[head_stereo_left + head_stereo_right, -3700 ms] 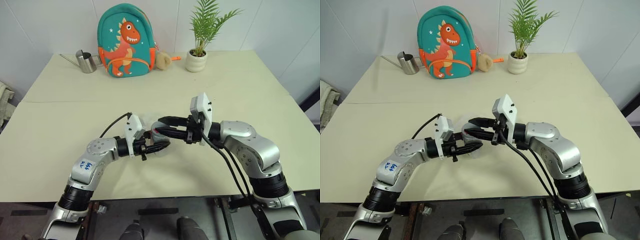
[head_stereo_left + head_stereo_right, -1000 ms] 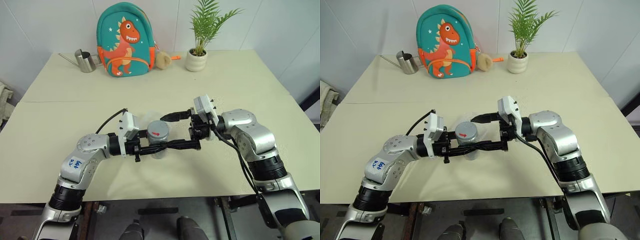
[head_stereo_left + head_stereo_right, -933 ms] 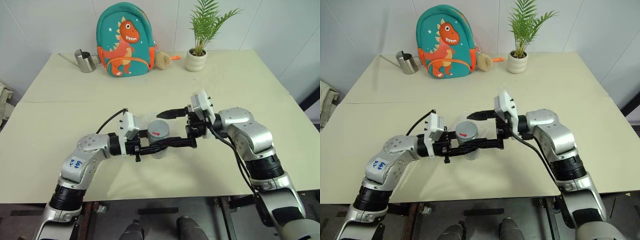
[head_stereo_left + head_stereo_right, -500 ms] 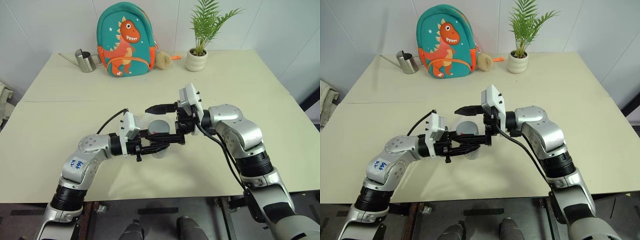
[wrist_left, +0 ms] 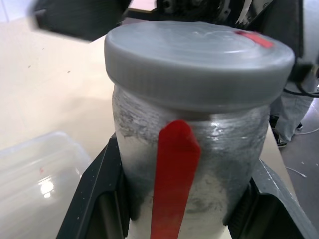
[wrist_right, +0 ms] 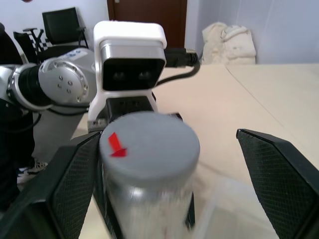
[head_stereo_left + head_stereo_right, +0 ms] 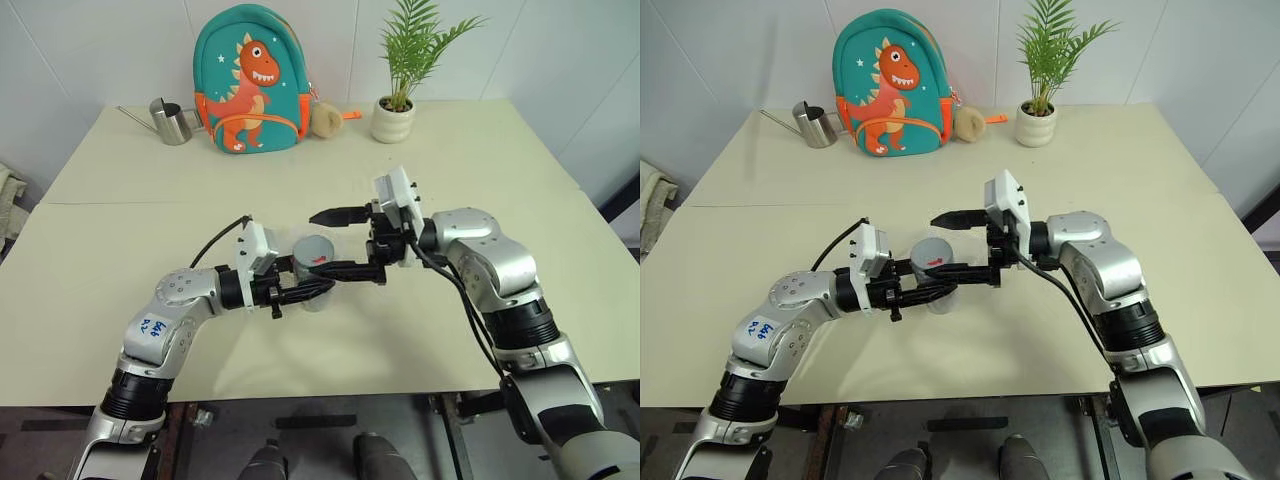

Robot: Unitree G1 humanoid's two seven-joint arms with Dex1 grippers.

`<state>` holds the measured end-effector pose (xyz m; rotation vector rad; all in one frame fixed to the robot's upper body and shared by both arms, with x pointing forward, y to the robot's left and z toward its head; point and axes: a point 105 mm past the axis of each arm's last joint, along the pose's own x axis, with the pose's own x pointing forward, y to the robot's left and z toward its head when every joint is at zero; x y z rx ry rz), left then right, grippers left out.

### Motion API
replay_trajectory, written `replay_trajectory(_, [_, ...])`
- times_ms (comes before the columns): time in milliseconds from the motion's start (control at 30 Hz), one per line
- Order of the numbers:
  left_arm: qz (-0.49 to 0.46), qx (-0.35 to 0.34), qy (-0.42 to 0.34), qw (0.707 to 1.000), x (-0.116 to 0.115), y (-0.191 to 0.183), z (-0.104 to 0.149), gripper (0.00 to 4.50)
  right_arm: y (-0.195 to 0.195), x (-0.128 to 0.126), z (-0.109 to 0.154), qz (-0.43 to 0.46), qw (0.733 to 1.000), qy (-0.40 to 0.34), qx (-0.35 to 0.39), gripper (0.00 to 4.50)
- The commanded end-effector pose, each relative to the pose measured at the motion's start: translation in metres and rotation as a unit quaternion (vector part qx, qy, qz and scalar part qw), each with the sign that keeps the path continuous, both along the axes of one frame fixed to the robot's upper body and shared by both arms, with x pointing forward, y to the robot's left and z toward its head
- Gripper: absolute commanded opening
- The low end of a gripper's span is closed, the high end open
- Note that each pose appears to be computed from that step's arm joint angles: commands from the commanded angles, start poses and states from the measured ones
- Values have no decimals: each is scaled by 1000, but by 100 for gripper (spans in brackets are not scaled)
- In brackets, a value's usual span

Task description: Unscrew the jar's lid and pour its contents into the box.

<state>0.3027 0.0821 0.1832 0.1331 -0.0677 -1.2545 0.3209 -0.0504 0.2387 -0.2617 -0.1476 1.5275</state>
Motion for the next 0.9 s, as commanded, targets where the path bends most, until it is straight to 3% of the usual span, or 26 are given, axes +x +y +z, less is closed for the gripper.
replay_trajectory(33, [-39,-2,-28,999,-13,-7,10,190,-42,17,20,-75,997,-12,30,449])
replay_trajectory(267, [-38,0,-31,999,-11,-6,11,190,-55,3,21,-56,998,16,33,449])
replay_trajectory(567, [-38,4,-34,999,-8,-7,11,190,-10,-24,29,16,998,19,55,449])
replay_trajectory(900, [-37,4,-31,999,-9,-12,8,190,29,-31,26,43,998,2,40,449])
